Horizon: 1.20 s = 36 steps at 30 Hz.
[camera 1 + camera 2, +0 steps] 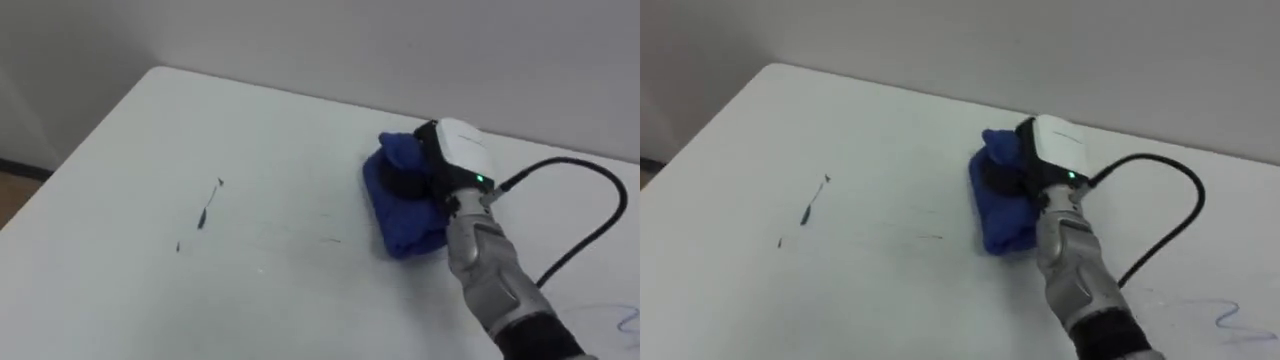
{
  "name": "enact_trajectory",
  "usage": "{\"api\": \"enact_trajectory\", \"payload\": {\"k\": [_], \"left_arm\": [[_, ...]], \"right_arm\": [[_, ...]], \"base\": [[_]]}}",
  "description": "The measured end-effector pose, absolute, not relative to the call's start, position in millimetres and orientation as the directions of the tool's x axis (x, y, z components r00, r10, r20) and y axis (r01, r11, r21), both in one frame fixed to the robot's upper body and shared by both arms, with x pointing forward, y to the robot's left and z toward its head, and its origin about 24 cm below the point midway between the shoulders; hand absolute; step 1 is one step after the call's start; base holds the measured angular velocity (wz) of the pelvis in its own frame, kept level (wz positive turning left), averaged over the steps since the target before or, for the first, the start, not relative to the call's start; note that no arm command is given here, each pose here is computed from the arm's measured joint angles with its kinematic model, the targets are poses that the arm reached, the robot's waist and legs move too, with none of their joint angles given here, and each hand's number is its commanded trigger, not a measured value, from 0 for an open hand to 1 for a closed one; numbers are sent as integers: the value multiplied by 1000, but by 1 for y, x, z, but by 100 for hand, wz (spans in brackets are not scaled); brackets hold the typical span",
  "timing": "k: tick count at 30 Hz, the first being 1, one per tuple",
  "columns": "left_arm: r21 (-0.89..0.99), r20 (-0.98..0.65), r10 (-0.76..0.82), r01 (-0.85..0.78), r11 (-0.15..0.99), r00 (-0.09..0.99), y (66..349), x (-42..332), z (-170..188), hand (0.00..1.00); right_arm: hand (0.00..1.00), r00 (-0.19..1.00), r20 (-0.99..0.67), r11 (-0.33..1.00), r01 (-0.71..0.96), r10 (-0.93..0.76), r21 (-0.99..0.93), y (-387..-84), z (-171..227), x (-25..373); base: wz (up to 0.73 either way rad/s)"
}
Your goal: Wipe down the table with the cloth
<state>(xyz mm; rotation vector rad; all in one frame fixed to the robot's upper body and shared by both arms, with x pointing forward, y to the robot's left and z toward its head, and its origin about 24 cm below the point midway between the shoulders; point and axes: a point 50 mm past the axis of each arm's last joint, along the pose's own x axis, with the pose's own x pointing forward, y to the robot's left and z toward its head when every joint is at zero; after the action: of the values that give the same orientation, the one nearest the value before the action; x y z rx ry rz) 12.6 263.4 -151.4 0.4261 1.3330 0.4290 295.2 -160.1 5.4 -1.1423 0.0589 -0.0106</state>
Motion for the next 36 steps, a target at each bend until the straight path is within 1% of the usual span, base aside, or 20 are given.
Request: {"api": "enact_trajectory", "payload": {"k": [1,3,6,7,8,9,12,14,18,22,23,24,27,29,30,32,34,36], "left_arm": [[524,-832,525,-54,850,178,262,12,-152,0],[523,-833,526,-63,850,171,262,11,-152,0],[549,-822,558,-104,829,110,272,-11,-149,0],[554,-820,563,-104,826,103,274,-14,-148,0],[566,-811,578,-123,815,97,279,-18,-145,0],[576,-802,589,-130,807,100,282,-18,-144,0],[584,-792,598,-133,801,121,285,-15,-142,0],[580,-789,596,-138,803,150,285,-7,-140,0],[576,-787,588,-123,808,187,284,3,-140,0],[554,-799,559,-92,828,223,272,18,-145,0],[544,-803,546,-81,835,238,268,23,-146,0],[540,-804,542,-79,838,245,266,25,-147,0],[534,-814,526,-40,845,247,261,27,-149,0],[530,-818,519,-25,847,248,259,27,-150,0],[526,-820,516,-28,850,247,257,27,-151,0],[522,-828,515,-29,853,221,256,19,-151,0],[523,-833,518,-32,852,194,256,8,-151,0],[526,-837,525,-34,850,158,258,-7,-151,0]], "right_arm": [[100,998,-51,408,-29,-44,-912,-163,3,294],[100,991,-110,401,-69,-80,-913,-176,-15,277],[100,972,-131,463,-27,-195,-886,-205,-45,226],[100,965,-138,468,-18,-224,-884,-211,-50,217],[100,946,-156,475,-2,-285,-880,-225,-58,197],[100,927,-165,455,7,-337,-890,-240,-63,179],[100,878,-176,419,31,-446,-907,-269,-68,152],[100,859,-176,422,51,-480,-905,-276,-68,150],[100,852,-188,433,49,-488,-900,-273,-68,158],[100,879,-208,442,3,-429,-897,-253,-58,192],[100,901,-211,444,-23,-379,-896,-239,-52,206],[100,916,-206,434,-39,-345,-900,-231,-48,213],[100,980,-172,426,-116,-95,-897,-173,-25,251],[100,987,-161,422,-142,-9,-895,-157,-18,261],[100,990,-143,409,-137,17,-902,-153,-13,266],[100,989,-146,402,-140,15,-905,-155,-18,263],[100,990,-137,415,-118,-17,-902,-164,-24,255],[100,989,-130,429,-88,-69,-899,-178,-37,235]], "base": [[19],[24],[14],[0],[0],[-6],[-21],[-3],[-7],[-30],[-23],[-28],[-13],[21],[30],[27],[21],[13]]}}
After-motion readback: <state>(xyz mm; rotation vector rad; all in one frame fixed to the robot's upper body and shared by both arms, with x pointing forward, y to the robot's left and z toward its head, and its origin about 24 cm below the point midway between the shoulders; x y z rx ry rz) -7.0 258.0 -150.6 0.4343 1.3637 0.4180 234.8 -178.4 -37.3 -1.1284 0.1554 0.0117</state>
